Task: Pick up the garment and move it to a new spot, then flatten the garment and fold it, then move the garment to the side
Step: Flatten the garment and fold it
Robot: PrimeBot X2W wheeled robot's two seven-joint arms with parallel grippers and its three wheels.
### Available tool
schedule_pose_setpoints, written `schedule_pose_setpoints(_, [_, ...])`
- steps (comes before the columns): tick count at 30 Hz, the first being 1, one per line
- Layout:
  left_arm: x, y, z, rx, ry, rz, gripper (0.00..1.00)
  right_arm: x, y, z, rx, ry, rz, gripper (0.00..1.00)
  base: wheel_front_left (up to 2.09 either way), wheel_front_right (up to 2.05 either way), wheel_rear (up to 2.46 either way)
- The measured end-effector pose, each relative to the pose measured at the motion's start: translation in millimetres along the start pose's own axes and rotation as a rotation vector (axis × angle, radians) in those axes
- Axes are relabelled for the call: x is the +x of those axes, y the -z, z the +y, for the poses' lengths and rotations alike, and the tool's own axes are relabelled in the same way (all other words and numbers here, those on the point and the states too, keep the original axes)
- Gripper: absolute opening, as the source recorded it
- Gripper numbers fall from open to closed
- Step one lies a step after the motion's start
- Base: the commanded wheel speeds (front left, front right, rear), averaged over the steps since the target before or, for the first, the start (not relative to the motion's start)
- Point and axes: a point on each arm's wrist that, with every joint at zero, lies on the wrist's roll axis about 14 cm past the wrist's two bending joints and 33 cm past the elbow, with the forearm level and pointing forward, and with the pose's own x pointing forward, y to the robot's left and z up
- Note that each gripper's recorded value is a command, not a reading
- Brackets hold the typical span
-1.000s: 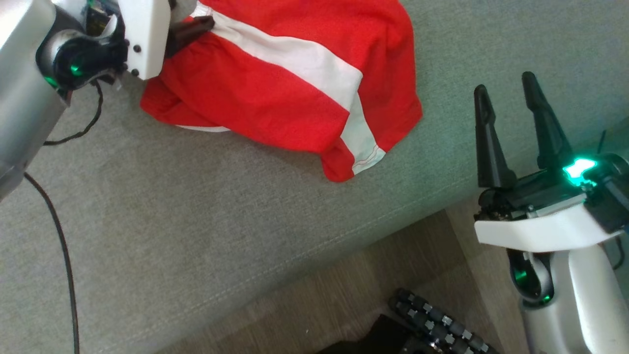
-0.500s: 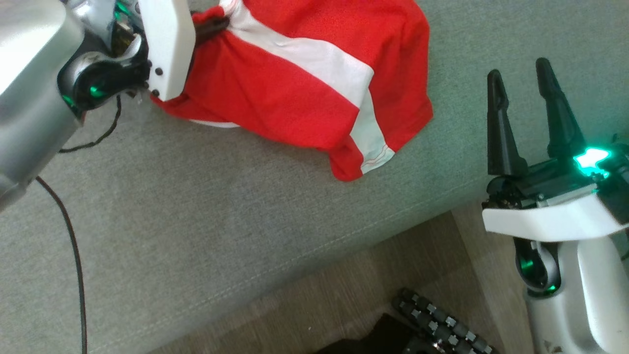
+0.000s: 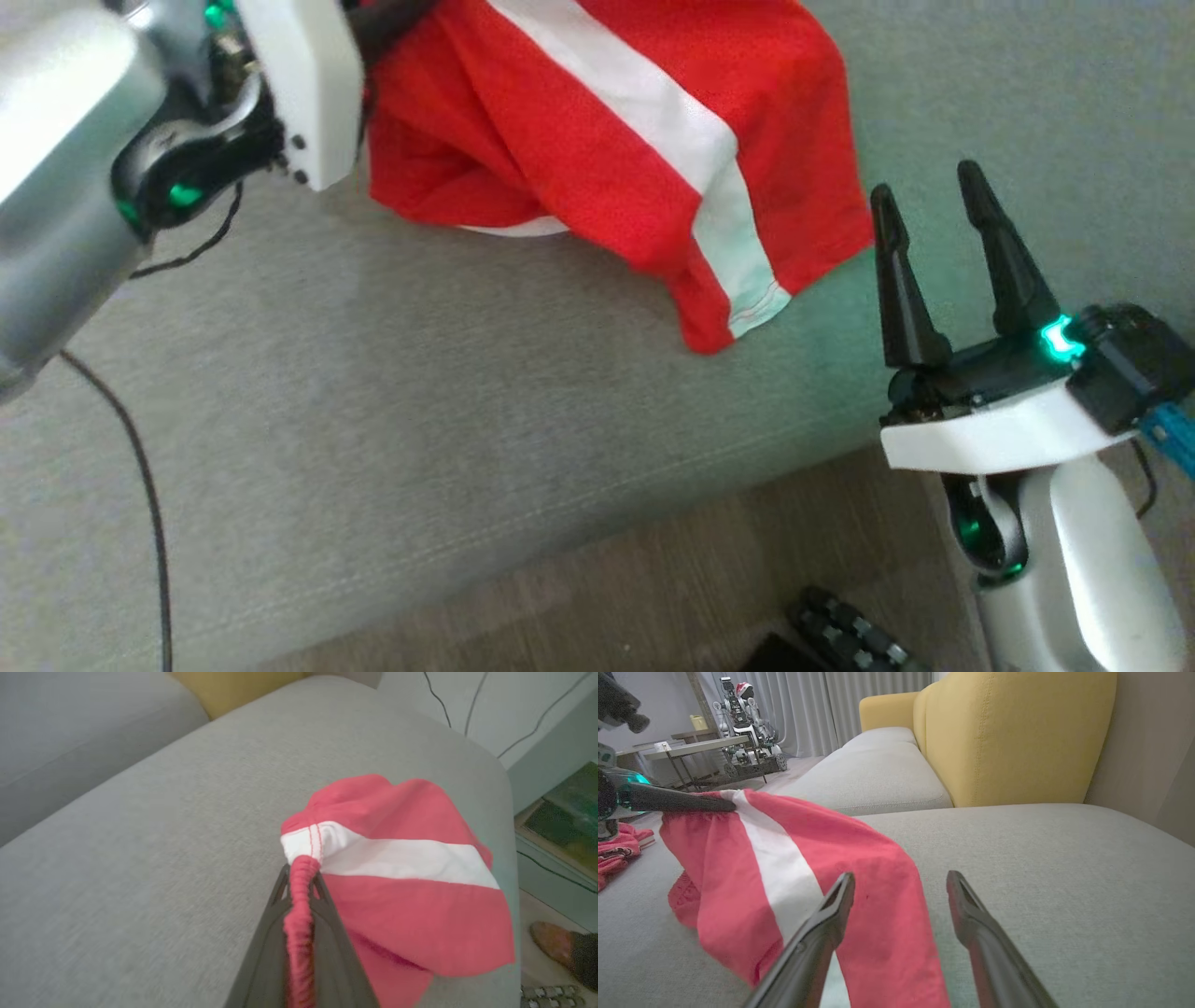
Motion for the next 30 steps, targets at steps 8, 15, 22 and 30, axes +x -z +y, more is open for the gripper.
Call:
schedule_pose_setpoints(8, [-70, 55, 3, -0.113, -0.186, -0.076, 0.0, 7, 2, 32, 0.029, -0.087, -0.01, 1.0, 0.0, 0.0, 0.0])
schedule_pose_setpoints(15, [-108, 86, -35, -0.215, -0.308, -0.179, 0.0, 15, -3, 46, 0.046, -0.124, -0.033, 1.0, 0.0, 0.0, 0.0])
schedule_pose_setpoints(22, [-115, 137, -81, -0.371, -0.314, -0.087, 1.0, 17, 0, 51, 0.053, -0.137, -0.028, 1.0, 0.0, 0.0, 0.0])
schedule_pose_setpoints(30, [-129, 114, -49, -0.285, -0.4, -0.132, 1.0, 16, -4, 50, 0.051, -0.135, -0.037, 1.0, 0.0, 0.0, 0.0])
